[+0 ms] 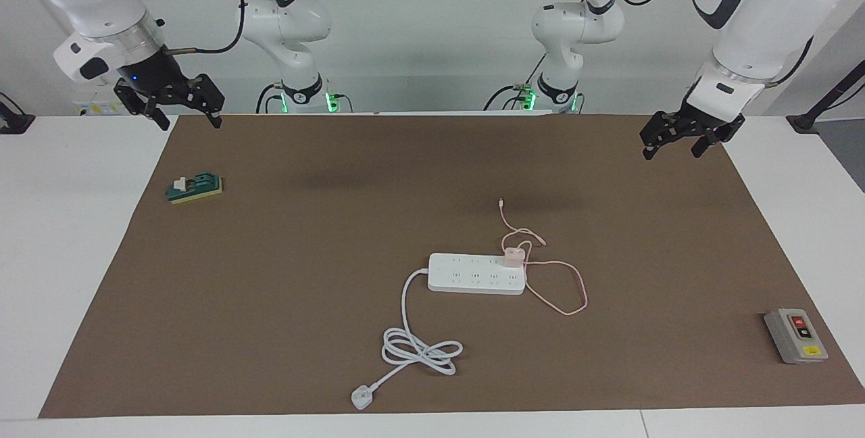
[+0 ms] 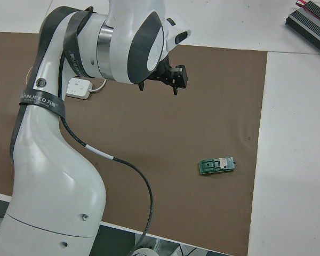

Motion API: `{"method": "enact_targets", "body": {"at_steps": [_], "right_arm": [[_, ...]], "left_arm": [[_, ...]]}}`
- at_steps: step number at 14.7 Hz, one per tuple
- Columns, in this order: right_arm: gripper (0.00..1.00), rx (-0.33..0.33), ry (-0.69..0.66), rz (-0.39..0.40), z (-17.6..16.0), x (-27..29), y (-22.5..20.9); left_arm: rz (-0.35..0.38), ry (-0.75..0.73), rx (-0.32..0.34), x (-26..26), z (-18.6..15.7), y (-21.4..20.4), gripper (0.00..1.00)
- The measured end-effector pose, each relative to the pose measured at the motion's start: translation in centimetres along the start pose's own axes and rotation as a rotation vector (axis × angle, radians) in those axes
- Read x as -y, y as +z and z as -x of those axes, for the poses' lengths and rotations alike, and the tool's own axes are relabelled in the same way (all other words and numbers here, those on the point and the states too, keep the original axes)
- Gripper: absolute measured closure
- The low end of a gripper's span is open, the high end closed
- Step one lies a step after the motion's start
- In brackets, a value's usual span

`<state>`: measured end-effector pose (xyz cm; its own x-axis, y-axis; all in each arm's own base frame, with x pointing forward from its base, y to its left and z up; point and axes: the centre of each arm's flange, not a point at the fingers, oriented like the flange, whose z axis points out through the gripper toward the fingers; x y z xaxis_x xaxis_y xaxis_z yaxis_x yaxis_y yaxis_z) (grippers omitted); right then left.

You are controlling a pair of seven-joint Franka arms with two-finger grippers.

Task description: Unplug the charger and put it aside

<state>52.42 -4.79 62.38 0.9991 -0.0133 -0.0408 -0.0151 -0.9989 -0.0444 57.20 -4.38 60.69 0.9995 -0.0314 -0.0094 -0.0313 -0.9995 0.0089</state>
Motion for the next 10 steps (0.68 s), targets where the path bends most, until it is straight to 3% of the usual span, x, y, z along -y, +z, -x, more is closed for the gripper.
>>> {"method": "enact_targets", "body": {"at_steps": [10], "right_arm": [[0.0, 0.0, 0.005, 0.0, 0.02, -0.27, 0.0]], "left_arm": [[0.012, -0.003, -0.019, 0.06, -0.06, -0.92, 0.0]]}}
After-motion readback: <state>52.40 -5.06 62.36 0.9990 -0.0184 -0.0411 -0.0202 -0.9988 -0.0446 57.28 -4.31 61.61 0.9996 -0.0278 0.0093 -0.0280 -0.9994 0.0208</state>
